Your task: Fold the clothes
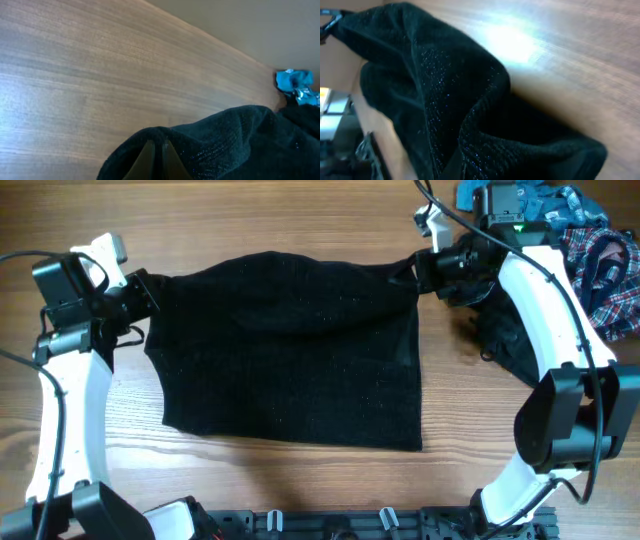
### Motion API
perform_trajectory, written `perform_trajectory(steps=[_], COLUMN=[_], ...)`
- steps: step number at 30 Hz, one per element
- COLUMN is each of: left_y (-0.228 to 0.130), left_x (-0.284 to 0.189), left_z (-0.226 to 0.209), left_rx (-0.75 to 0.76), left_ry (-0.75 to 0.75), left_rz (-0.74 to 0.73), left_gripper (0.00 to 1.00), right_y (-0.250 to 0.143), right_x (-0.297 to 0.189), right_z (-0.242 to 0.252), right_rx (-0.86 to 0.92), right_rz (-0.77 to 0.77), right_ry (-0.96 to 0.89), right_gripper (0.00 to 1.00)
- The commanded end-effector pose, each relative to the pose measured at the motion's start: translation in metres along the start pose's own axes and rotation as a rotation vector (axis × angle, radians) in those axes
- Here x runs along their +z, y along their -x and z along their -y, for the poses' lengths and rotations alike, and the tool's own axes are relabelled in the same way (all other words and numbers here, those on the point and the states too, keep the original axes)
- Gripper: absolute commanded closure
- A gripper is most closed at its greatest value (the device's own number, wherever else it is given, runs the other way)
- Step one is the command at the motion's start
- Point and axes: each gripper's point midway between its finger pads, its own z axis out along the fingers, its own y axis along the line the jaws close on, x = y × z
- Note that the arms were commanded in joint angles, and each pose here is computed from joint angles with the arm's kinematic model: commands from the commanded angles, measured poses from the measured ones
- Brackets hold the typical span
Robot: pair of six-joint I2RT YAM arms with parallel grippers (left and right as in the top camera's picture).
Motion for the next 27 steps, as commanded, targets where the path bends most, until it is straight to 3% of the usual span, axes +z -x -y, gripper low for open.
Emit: perform_trajectory(steps=[1, 13, 18, 27], left_y=[0.008, 0.044, 0.048, 0.037], left_x=[-0.011, -0.014, -0.009, 0.018], left_z=[0.011, 0.021, 0.028, 0.015], left_rx=[0.027, 0.214, 0.333, 0.306], left_ry=[-0.023, -0.046, -0.086, -0.098], left_rz=[0.027, 0.176, 0.195, 0.141], left_gripper=[0.96, 0.96, 0.96, 0.96], right_y=[0.007, 0.046, 0.056, 0.058], right_x=[-0.011, -0.014, -0.016, -0.016], right_z=[-0.015, -0.008, -0.007, -0.007], right_rx=[-0.099, -0.234, -0.433, -0.496], right_rz=[0.033, 0.17, 0.203, 0.212], right_ry=[0.045, 0.0, -0.026, -0.034], right_gripper=[0.96, 0.96, 0.96, 0.96])
